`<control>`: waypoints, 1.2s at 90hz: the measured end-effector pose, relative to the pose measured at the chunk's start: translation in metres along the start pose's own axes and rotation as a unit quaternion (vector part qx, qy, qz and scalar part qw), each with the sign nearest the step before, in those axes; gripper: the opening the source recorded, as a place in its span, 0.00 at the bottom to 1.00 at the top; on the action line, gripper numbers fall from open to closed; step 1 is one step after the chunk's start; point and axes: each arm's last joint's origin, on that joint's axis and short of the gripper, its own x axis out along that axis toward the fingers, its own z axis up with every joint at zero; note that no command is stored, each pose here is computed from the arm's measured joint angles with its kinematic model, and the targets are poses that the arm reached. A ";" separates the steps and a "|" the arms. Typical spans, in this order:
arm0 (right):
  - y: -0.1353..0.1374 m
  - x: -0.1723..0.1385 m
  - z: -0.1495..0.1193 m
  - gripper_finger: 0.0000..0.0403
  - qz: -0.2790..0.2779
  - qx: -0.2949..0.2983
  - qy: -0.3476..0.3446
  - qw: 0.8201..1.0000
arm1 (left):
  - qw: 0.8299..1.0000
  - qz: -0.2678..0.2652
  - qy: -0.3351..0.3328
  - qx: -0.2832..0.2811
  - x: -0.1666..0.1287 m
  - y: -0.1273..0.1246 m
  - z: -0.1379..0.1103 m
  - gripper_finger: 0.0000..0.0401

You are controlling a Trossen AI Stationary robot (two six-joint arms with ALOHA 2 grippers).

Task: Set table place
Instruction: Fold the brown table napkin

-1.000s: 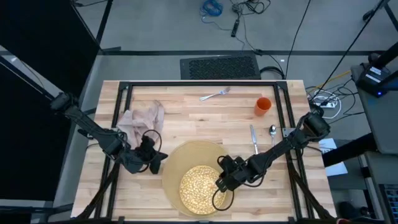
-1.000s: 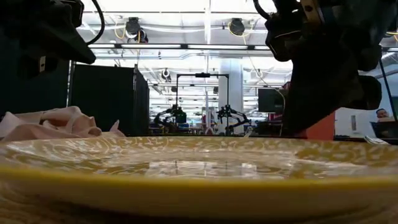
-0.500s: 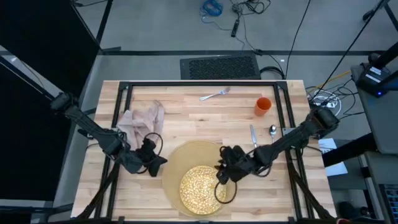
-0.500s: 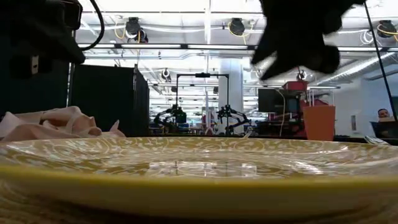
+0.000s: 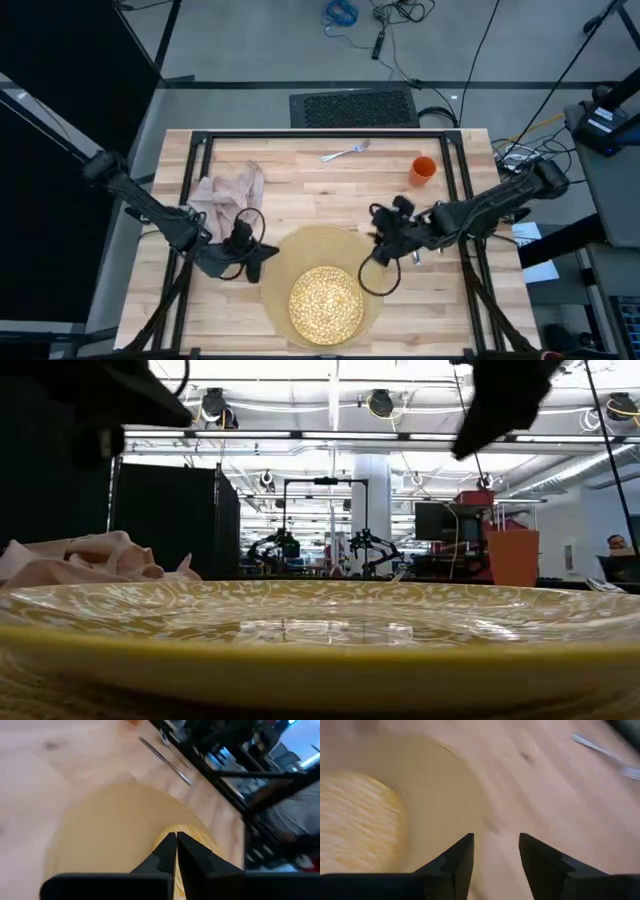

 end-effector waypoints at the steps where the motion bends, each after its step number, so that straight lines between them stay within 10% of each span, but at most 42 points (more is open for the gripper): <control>1: -0.002 0.000 -0.001 0.36 -0.008 -0.002 0.003 1.000 | 1.000 0.004 -0.003 0.002 0.001 0.001 0.002 0.00; 39: -0.031 0.013 0.010 0.36 -0.086 0.016 0.018 0.996 | 0.997 0.040 -0.043 0.042 0.045 0.074 0.112 0.00; 60: -0.035 0.059 0.038 0.36 -0.022 -0.014 0.027 0.999 | 0.972 0.226 0.047 0.033 0.008 0.105 0.122 0.00; 108: -0.042 0.129 0.072 0.36 0.124 0.024 -0.017 0.992 | 0.923 0.360 0.118 -0.062 0.020 0.178 0.138 0.00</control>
